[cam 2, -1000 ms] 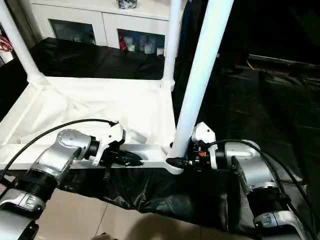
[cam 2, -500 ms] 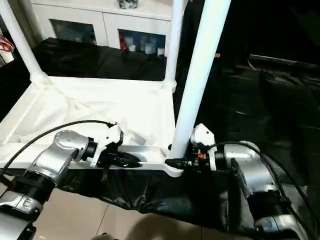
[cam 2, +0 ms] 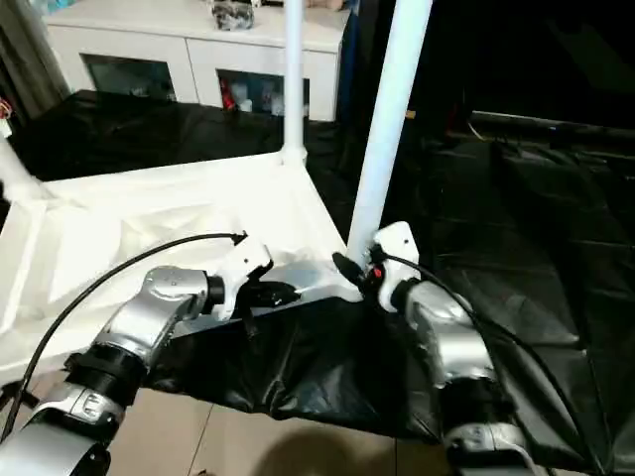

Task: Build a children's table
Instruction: Rotate leg to tighten

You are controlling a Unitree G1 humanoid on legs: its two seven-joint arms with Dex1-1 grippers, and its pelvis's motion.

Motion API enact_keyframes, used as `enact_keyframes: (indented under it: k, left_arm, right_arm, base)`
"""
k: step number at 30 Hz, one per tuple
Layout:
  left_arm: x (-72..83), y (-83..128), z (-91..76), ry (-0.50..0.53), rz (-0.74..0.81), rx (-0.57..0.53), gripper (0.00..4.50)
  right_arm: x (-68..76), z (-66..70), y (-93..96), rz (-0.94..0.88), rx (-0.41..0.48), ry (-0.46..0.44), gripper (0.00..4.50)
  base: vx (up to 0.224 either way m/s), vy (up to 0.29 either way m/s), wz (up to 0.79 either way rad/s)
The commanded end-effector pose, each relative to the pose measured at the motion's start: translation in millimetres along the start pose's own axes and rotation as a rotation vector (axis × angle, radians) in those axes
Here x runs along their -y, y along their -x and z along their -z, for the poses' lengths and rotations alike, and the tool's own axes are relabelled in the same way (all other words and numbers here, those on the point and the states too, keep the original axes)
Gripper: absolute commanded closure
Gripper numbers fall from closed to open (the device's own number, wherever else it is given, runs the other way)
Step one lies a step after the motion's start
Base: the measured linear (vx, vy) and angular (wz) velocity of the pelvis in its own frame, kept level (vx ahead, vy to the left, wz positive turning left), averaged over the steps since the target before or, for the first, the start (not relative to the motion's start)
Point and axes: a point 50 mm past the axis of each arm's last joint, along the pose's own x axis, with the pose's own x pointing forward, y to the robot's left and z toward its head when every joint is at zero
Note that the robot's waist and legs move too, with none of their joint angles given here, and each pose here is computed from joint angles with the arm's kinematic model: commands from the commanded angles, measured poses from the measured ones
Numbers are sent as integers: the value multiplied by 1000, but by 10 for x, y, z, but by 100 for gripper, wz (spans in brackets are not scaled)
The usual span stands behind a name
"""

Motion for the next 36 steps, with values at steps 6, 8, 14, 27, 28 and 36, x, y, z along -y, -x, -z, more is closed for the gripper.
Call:
enact_keyframes:
  k: [6,8,14,27,28,36]
  left_arm:
    - [111,-130,-233,-60,46,96,450]
    - [101,-52,-195,-92,92,87,450]
    - [87,92,-133,-122,179,68,450]
    - [33,368,7,-149,357,-37,450]
    - [26,378,8,-148,359,-40,450]
    - [-42,427,-3,-144,344,-44,450]
  right_arm:
    - [-593,253,-198,-260,-87,-141,158]
    - [-525,209,-114,-317,-79,-98,143]
    - [-316,213,162,-484,-142,46,143]
    - [-124,116,557,-857,-272,196,177]
    - [-125,117,560,-866,-278,199,186]
    - [-185,141,533,-893,-269,224,240]
  base:
    - [0,0,0]
    - [0,0,0]
    - [0,0,0]
    - [0,0,0]
    - [0,0,0]
    - [0,0,0]
